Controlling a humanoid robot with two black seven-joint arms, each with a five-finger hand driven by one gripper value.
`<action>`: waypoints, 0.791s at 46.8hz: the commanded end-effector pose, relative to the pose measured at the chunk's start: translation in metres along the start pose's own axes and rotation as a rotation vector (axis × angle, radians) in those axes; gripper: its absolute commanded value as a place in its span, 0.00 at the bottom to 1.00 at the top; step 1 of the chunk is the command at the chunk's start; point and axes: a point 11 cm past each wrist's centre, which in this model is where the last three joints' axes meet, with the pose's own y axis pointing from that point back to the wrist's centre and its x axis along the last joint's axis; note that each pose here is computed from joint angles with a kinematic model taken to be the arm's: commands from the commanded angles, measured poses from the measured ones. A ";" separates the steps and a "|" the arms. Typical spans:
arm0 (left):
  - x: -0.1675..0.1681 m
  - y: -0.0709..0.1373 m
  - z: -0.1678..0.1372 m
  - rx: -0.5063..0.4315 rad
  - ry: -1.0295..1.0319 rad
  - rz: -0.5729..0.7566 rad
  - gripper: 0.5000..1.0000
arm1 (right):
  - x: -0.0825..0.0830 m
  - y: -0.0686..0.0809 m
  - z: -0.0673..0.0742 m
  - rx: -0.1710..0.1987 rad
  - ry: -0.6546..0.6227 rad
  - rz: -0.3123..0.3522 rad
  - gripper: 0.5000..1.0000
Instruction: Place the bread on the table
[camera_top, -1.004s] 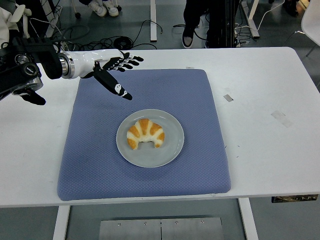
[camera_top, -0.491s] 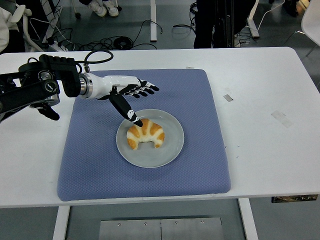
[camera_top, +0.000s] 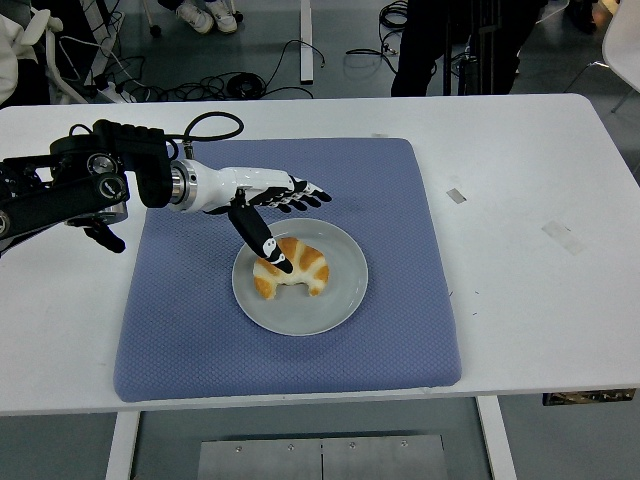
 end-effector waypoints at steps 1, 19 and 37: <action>-0.001 0.000 -0.002 0.008 -0.005 -0.004 0.94 | 0.000 0.000 0.000 0.000 0.000 0.000 1.00; -0.014 -0.009 -0.004 0.027 -0.059 -0.037 0.84 | 0.000 0.000 0.000 0.000 0.000 0.000 1.00; -0.017 -0.011 -0.003 0.027 -0.068 -0.044 0.76 | 0.000 0.000 0.000 0.000 0.000 0.000 1.00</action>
